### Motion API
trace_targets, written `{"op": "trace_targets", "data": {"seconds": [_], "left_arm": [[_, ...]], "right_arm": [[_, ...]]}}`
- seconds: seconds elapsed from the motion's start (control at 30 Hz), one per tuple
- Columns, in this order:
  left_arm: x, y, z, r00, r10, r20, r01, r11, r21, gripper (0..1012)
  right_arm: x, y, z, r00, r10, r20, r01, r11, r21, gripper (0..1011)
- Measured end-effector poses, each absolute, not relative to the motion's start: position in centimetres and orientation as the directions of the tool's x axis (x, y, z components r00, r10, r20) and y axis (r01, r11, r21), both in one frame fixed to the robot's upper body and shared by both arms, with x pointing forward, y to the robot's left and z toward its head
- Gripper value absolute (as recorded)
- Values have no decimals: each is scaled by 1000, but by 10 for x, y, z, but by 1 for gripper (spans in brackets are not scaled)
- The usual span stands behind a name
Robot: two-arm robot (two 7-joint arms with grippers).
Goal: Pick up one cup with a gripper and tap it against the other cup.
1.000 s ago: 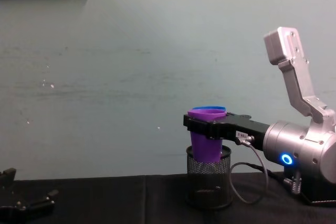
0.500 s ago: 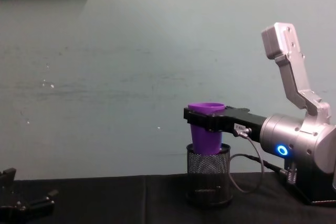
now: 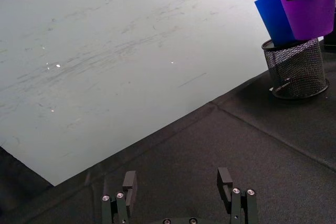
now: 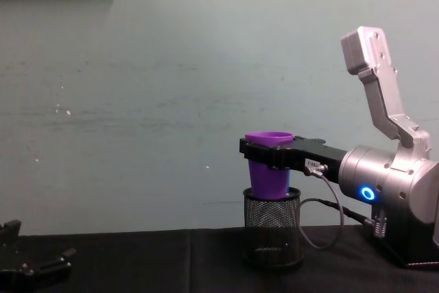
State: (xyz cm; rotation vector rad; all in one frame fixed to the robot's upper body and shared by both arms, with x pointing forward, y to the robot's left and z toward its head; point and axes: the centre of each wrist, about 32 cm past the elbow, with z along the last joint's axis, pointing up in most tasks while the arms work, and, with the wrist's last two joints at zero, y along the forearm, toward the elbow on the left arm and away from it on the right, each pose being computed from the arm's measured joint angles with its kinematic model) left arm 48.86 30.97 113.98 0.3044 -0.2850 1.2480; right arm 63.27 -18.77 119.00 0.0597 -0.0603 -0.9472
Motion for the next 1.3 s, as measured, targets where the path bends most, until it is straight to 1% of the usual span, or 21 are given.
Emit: {"op": "trace_targets", "data": {"seconds": [1.3], "left_arm": [[489,310,1140,292,880,374,-955,287,70,1000]], "right_arm": [[632,-188,1189,582,-813,25,810,582,75,735]]}}
